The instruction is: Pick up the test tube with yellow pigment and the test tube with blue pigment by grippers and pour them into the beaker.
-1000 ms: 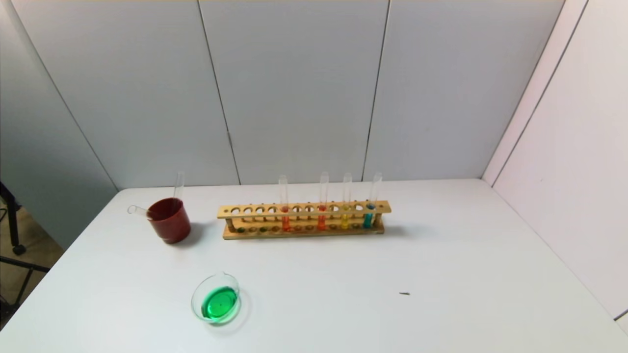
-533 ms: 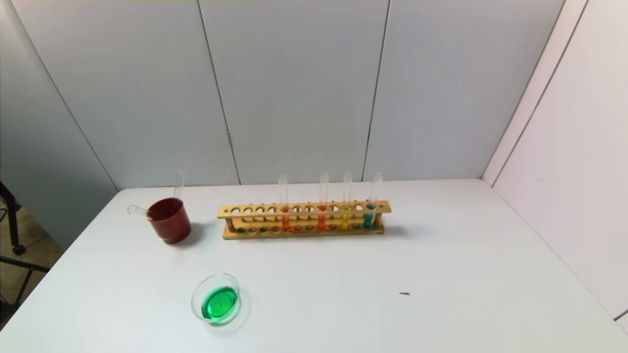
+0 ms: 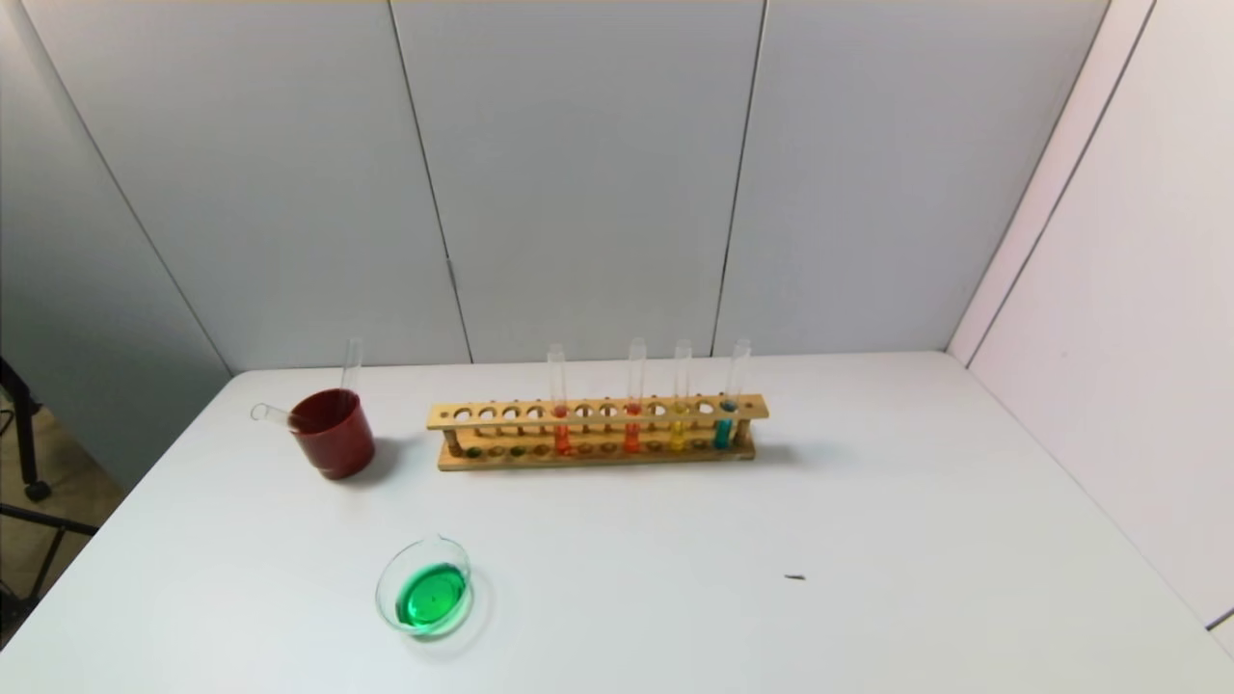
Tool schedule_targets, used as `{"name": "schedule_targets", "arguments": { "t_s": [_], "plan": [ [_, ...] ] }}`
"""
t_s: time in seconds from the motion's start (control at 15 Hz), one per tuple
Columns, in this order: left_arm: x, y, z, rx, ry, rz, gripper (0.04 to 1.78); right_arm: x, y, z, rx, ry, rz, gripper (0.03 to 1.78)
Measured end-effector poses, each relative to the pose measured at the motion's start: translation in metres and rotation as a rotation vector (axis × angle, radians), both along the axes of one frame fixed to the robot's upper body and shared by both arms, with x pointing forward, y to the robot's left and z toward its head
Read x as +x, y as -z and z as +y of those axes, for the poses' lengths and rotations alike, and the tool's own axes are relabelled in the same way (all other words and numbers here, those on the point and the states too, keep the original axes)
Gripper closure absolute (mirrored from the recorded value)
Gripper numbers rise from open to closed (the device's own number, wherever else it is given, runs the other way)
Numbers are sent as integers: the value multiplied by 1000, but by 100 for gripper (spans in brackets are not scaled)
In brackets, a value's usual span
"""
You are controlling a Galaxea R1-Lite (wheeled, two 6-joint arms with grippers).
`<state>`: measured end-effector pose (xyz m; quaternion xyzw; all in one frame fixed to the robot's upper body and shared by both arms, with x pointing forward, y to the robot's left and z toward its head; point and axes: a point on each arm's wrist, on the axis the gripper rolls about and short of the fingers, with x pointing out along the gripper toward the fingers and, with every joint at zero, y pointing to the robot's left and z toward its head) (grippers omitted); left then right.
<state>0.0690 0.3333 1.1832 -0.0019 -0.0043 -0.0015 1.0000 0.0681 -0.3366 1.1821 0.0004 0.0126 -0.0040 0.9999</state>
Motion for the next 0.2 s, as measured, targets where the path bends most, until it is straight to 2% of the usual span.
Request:
{"name": "schedule_targets", "arguments": {
  "t_s": [0.2],
  "plan": [
    [0, 0, 0, 0, 0, 0, 8, 0, -1, 0, 10, 0, -6, 11]
  ]
}}
